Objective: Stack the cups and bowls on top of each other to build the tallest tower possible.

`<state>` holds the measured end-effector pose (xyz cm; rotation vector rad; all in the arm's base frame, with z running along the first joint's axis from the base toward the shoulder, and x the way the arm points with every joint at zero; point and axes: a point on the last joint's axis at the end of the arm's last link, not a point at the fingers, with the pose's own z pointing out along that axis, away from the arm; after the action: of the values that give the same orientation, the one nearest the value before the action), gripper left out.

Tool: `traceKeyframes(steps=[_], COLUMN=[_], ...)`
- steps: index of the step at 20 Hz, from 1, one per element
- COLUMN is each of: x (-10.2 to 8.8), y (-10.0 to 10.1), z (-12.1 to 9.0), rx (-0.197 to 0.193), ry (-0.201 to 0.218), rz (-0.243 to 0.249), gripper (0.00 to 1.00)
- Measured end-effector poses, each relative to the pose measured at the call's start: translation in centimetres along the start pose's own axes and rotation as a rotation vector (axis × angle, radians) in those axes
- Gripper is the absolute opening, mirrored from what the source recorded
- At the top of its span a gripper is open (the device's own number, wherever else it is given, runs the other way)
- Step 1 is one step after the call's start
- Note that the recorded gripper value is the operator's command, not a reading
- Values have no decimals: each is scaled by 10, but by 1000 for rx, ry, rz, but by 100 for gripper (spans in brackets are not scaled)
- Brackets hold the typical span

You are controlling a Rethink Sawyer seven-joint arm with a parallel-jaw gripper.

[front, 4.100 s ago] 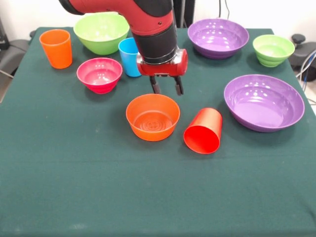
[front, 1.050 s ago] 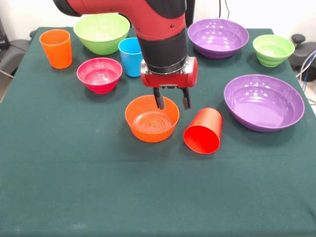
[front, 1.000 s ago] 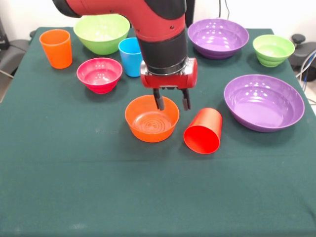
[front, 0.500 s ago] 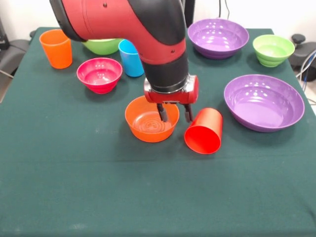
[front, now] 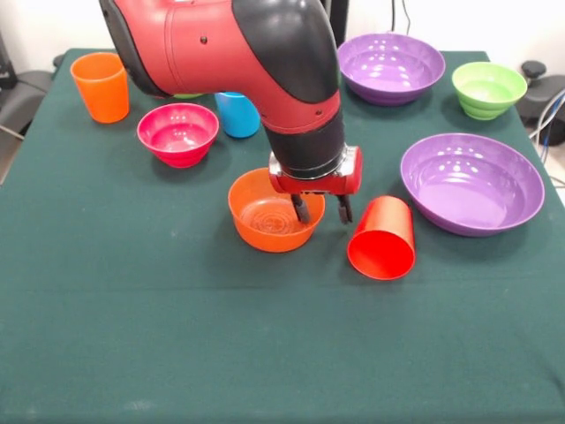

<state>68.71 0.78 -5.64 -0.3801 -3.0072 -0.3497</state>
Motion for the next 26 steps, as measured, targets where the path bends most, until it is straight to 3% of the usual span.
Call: traceKeyframes(steps=[12, 13, 26], x=[-1, -1, -17], y=[1, 0, -1], z=[0, 1, -9], rx=[0, 1, 10], ry=[-5, -6, -49], rz=[-1, 0, 0], gripper=[100, 0, 0])
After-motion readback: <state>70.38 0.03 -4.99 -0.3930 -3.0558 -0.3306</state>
